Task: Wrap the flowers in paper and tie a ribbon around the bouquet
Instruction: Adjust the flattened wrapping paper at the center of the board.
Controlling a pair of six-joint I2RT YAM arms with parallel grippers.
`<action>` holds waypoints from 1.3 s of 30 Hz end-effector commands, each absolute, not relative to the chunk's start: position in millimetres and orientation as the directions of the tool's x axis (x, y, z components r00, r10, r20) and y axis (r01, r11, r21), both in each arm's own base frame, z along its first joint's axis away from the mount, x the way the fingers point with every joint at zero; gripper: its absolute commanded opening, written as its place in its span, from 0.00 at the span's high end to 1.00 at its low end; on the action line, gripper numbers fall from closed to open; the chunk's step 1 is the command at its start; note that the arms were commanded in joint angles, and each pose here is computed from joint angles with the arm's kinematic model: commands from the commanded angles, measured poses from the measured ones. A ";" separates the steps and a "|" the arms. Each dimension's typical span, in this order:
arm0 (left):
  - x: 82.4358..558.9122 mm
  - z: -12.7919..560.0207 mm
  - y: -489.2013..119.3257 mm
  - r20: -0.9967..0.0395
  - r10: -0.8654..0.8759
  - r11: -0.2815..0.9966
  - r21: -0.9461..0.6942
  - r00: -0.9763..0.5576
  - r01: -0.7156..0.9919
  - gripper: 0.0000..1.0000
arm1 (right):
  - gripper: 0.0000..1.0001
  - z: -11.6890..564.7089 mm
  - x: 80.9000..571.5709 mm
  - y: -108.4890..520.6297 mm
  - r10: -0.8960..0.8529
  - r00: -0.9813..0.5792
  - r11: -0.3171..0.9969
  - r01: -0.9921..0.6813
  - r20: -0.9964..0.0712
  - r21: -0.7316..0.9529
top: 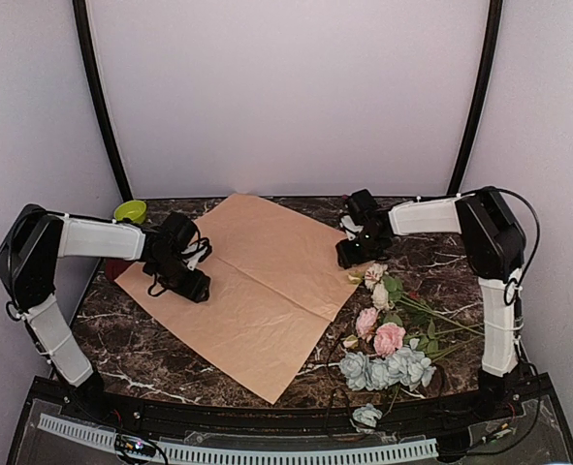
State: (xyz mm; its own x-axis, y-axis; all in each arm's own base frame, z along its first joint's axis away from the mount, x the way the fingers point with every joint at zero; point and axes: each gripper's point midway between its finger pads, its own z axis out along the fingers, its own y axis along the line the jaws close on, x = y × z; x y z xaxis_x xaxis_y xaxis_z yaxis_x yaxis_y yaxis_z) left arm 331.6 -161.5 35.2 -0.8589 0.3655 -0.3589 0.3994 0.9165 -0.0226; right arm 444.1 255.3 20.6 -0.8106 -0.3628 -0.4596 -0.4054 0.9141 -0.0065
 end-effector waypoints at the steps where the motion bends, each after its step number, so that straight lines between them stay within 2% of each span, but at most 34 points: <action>1: 341.4 30.6 -169.9 -0.378 0.400 0.901 -0.003 -0.835 0.433 0.31 | 0.41 -11.8 410.3 192.9 -0.258 -0.906 0.965 -0.259 -0.336 -0.045; 9: 360.3 3.5 -158.3 -0.278 0.460 0.888 0.120 -0.843 0.445 0.31 | 0.42 -22.6 374.6 164.6 -0.189 -0.936 0.981 -0.191 -0.296 -0.020; 13: 364.0 -0.2 -155.3 -0.271 0.487 0.874 0.152 -0.830 0.462 0.31 | 0.43 -24.3 352.4 156.2 -0.189 -0.949 0.981 -0.191 -0.253 -0.018; 21: 387.5 21.0 -151.7 -0.267 0.537 0.841 0.241 -0.800 0.484 0.29 | 0.44 7.4 312.5 146.6 -0.146 -0.951 0.985 -0.165 -0.272 0.050; 23: 387.2 32.5 -151.7 -0.285 0.544 0.837 0.247 -0.789 0.488 0.29 | 0.44 29.4 315.7 157.5 -0.160 -0.940 0.975 -0.199 -0.302 0.102; 26: 391.5 67.3 -151.8 -0.351 0.545 0.837 0.267 -0.761 0.477 0.29 | 0.42 74.2 339.1 176.9 -0.171 -0.897 0.953 -0.255 -0.408 0.162; 30: 392.7 106.4 -180.1 -0.470 0.548 0.832 0.220 -0.692 0.509 0.29 | 0.41 105.4 393.0 184.0 -0.188 -0.842 0.953 -0.280 -0.506 0.111; 33: 372.9 103.5 -226.6 -0.482 0.584 0.793 0.167 -0.653 0.585 0.31 | 0.42 94.7 430.6 180.7 -0.210 -0.845 0.964 -0.262 -0.492 0.038; 35: 351.9 94.5 -263.4 -0.461 0.662 0.725 0.198 -0.590 0.659 0.32 | 0.43 84.1 450.2 179.8 -0.233 -0.842 0.965 -0.262 -0.486 -0.009; 39: 320.9 67.9 -314.1 -0.412 0.760 0.615 0.204 -0.503 0.762 0.33 | 0.45 43.9 460.4 178.6 -0.272 -0.874 0.961 -0.271 -0.404 -0.059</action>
